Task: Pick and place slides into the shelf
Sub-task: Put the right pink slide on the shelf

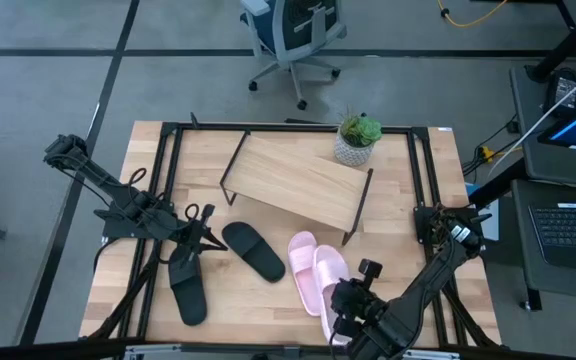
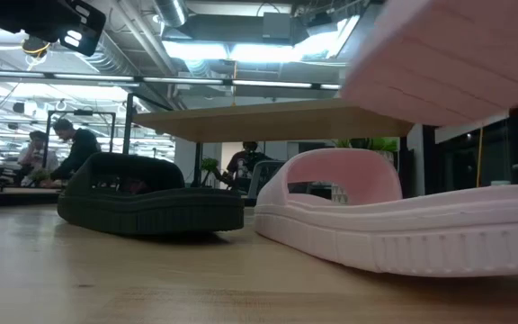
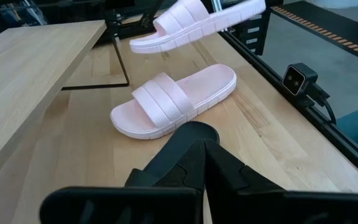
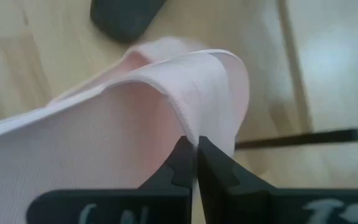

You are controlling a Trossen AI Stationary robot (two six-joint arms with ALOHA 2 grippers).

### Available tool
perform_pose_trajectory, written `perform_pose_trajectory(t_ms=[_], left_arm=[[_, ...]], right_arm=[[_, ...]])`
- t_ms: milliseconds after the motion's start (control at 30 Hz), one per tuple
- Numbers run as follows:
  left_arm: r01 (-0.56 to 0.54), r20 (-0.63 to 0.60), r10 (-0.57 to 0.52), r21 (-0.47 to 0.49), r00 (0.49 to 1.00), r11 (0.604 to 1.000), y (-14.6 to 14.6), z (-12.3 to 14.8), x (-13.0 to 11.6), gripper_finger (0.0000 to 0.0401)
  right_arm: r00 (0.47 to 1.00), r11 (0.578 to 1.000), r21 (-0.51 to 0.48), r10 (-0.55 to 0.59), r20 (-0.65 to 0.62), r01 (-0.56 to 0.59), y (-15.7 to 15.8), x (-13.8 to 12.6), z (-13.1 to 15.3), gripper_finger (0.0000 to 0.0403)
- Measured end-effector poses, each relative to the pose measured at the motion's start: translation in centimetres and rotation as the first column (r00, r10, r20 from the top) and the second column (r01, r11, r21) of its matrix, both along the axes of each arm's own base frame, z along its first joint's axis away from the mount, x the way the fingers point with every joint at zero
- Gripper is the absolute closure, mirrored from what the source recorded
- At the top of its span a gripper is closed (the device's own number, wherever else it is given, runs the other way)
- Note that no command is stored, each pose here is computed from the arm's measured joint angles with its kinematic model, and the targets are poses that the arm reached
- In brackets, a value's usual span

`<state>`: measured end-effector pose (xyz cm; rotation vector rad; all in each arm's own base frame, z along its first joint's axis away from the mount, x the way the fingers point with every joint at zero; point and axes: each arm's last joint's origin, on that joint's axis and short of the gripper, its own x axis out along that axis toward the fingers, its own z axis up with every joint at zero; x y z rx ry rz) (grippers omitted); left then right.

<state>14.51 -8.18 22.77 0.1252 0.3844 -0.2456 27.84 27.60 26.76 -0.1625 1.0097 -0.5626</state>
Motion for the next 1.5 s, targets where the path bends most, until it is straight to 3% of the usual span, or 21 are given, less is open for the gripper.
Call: perform_pose_trajectory(t_ms=[400, 767, 1100, 1367, 1500], left_arm=[[-0.003, 0.000, 0.003, 0.000, 1.000, 1.000, 0.0, 0.0, 0.0, 0.0401], [-0.121, 0.023, 0.121, 0.015, 0.992, 0.993, 0.3, 0.1, 0.1, 0.0401], [-0.193, 0.021, 0.194, -0.034, 0.981, 0.981, 0.5, 0.1, 0.1, 0.0401], [-0.204, 0.025, 0.205, -0.030, 0.978, 0.979, 0.5, 0.1, 0.1, 0.0401], [-0.204, 0.013, 0.204, -0.020, 0.979, 0.979, 0.5, -0.1, 0.1, 0.0401]], right_arm=[[0.999, 0.988, -0.152, 0.038, 0.036, -0.032, -2.6, 2.6, 0.8, 0.0394], [0.991, 0.951, -0.302, 0.101, 0.092, -0.069, -6.0, 5.8, 5.4, 0.0394], [0.987, 0.942, -0.334, 0.047, 0.156, 0.008, -10.2, 7.9, 9.2, 0.0394], [0.994, 0.935, -0.352, -0.011, 0.111, 0.050, -13.6, 9.4, 9.4, 0.0394], [0.995, 0.947, -0.311, -0.050, 0.092, 0.076, -15.1, 10.0, 9.2, 0.0394]])
